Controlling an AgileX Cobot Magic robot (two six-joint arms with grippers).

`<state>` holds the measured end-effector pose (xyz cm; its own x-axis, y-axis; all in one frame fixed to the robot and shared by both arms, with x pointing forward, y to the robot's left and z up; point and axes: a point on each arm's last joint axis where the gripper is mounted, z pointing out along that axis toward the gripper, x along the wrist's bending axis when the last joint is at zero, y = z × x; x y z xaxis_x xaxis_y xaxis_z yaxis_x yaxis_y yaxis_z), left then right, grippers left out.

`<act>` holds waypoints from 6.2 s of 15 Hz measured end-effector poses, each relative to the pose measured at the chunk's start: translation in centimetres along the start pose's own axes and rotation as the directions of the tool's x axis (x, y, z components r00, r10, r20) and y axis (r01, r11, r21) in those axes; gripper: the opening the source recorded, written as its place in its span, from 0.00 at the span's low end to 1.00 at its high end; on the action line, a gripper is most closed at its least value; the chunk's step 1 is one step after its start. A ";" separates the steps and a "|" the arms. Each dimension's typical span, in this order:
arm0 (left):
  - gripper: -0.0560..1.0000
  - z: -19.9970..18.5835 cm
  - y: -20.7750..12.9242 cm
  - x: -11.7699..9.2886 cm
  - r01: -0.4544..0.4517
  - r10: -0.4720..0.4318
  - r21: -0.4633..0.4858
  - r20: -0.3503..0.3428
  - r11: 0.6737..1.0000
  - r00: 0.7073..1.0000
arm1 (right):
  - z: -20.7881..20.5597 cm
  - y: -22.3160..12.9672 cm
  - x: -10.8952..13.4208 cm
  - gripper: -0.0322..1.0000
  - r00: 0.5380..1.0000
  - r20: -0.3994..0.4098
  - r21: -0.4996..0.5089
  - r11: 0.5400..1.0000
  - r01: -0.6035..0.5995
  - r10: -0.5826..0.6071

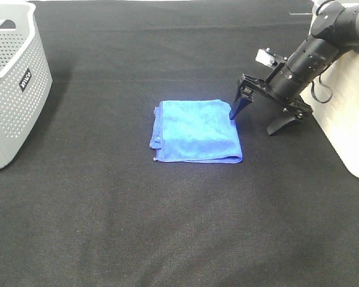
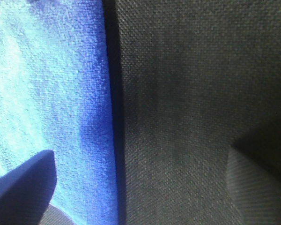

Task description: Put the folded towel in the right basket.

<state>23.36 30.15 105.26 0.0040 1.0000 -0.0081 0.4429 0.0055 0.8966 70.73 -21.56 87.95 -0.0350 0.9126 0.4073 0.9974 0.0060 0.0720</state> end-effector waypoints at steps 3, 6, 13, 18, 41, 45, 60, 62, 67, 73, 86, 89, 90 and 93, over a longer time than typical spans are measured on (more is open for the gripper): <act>0.99 0.0 0.0 0.0 0.000 0.000 0.000 0.000 1.000 1.000 | 1.4 -0.2 2.1 0.97 0.999 -0.024 0.015 0.999 0.030 -0.029; 0.99 0.0 0.0 0.0 0.000 0.000 0.000 0.000 1.000 1.000 | 4.0 -1.0 6.3 0.95 0.993 -0.111 0.016 0.999 0.043 -0.040; 0.99 0.0 0.0 0.0 0.000 0.000 0.000 0.000 1.000 1.000 | 7.0 -2.1 10.7 0.74 0.981 -0.188 -0.001 0.999 0.043 -0.042; 0.99 0.0 0.0 0.0 0.000 0.000 0.000 0.000 1.000 1.000 | 7.6 -2.4 10.3 0.22 0.983 -0.179 0.017 0.999 0.040 -0.036; 0.99 0.0 0.0 0.0 -0.009 0.009 0.000 0.000 1.000 1.000 | -33.4 -3.8 -6.9 0.22 0.958 0.187 -0.579 0.812 -0.074 0.220; 0.99 0.0 0.0 0.0 -0.009 0.009 0.000 0.000 1.000 1.000 | -29.5 -5.1 -10.5 0.22 0.900 0.325 -0.429 0.893 -0.135 0.292; 0.99 0.0 0.0 0.0 -0.015 0.015 0.000 0.000 1.000 1.000 | -30.1 -5.0 3.9 0.97 0.929 0.368 -0.473 0.868 0.150 0.040; 0.99 0.0 0.0 0.0 -0.018 0.018 0.000 0.000 1.000 1.000 | -32.6 -7.5 5.5 0.97 0.935 0.353 -0.522 0.835 0.175 0.024; 0.99 0.0 0.0 0.0 -0.018 0.018 0.000 0.000 1.000 1.000 | -35.4 -17.9 7.2 0.97 0.941 0.338 -0.558 0.807 0.193 0.009; 0.99 0.0 0.0 0.0 -0.019 0.019 0.000 0.000 1.000 1.000 | -32.5 -37.1 6.1 0.97 0.919 0.393 -0.632 0.719 0.289 -0.025; 0.99 0.0 0.0 0.0 -0.019 0.019 0.000 0.000 1.000 1.000 | -20.7 -46.1 0.6 0.97 0.913 0.408 -0.731 0.602 0.322 0.008; 0.99 0.0 0.0 0.0 -0.017 0.017 0.000 0.004 1.000 1.000 | -20.6 -46.0 0.6 0.97 0.914 0.405 -0.736 0.596 0.320 0.009; 0.99 0.0 0.0 0.0 -0.017 0.017 0.000 0.004 1.000 1.000 | -20.6 -45.9 0.6 0.97 0.915 0.404 -0.740 0.591 0.321 0.010; 0.99 0.0 0.0 0.0 -0.017 0.017 0.000 0.004 1.000 1.000 | -20.6 -45.9 0.6 0.97 0.915 0.404 -0.741 0.590 0.321 0.010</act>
<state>23.36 30.11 105.26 0.0152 0.9999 0.0048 0.4427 -0.0110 0.8966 23.62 -29.75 103.63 0.0035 1.0000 0.0052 0.5300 -0.0063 0.8479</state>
